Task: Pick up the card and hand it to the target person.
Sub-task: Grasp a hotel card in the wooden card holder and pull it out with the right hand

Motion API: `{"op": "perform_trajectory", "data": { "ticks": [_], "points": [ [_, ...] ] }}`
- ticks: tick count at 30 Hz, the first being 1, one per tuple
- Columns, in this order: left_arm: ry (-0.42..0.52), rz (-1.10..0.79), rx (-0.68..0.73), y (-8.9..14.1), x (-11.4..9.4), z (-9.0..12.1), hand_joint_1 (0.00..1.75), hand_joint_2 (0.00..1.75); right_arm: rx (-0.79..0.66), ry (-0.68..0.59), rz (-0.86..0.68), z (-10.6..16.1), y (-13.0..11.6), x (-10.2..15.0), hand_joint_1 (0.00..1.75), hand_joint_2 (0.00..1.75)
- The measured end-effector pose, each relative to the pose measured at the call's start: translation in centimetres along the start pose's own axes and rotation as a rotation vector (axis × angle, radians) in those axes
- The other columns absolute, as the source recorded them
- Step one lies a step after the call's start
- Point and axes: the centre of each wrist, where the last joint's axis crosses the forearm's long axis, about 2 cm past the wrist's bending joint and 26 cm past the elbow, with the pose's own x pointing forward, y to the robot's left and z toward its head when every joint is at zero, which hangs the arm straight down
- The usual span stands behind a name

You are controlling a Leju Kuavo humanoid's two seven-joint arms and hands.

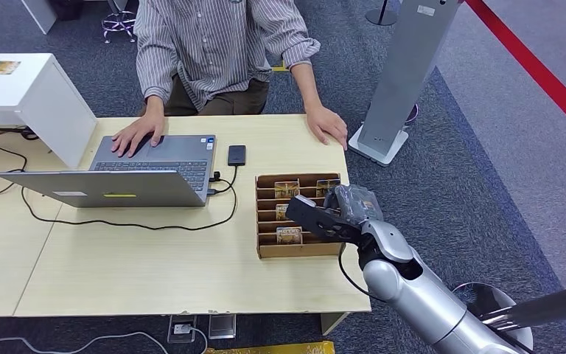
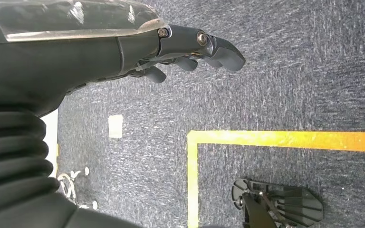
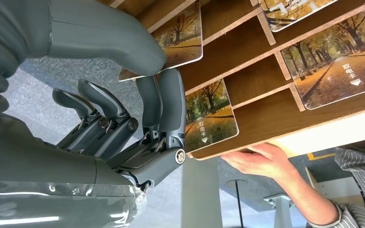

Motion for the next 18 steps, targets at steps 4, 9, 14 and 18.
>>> {"op": "perform_trajectory", "data": {
  "ticks": [4,9,14,18],
  "points": [
    [-0.004,0.002,0.003,0.0,0.0,0.0,0.00,1.75,-0.006,-0.001,-0.003,0.0,-0.1,0.0,1.75,1.75],
    [-0.008,0.008,0.005,0.0,0.0,0.0,0.00,1.75,-0.035,-0.002,-0.009,0.1,-0.9,0.2,1.75,1.75],
    [-0.006,0.015,0.007,0.1,-0.1,0.0,0.00,1.75,-0.066,0.017,0.003,0.2,-4.3,0.6,1.75,1.75],
    [-0.003,0.020,0.008,0.1,-0.2,0.0,0.00,1.75,-0.171,-0.013,0.017,0.7,-8.9,1.2,1.75,1.75]
  ]
}}
